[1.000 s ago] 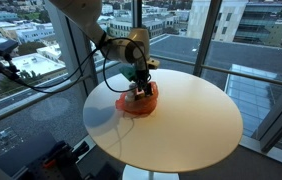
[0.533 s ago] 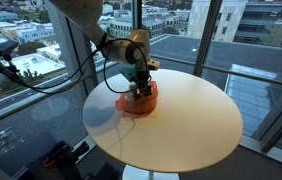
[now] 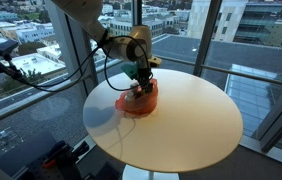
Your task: Remove the bottle with a yellow cap from the plastic bag and put it on the table
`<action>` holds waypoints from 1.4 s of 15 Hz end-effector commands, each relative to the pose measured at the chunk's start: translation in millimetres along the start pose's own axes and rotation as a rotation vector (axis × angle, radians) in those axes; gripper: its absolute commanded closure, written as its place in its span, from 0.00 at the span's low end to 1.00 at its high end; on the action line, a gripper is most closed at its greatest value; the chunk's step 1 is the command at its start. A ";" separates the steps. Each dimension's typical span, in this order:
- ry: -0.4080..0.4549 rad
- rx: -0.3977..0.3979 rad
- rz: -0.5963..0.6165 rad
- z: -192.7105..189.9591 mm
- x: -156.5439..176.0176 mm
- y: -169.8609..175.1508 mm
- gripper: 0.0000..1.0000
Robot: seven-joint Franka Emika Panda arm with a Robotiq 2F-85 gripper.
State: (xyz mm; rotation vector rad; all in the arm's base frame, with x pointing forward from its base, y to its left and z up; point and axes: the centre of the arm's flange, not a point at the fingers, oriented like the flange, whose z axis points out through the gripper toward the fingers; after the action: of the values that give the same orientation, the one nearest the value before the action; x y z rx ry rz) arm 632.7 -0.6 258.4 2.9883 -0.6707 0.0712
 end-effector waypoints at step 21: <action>-0.106 0.091 -0.022 -121.4 -23.3 20.4 0.72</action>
State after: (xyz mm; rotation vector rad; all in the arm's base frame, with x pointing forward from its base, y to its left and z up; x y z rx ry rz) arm 611.9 16.3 363.6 3.1125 -0.6443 -0.0331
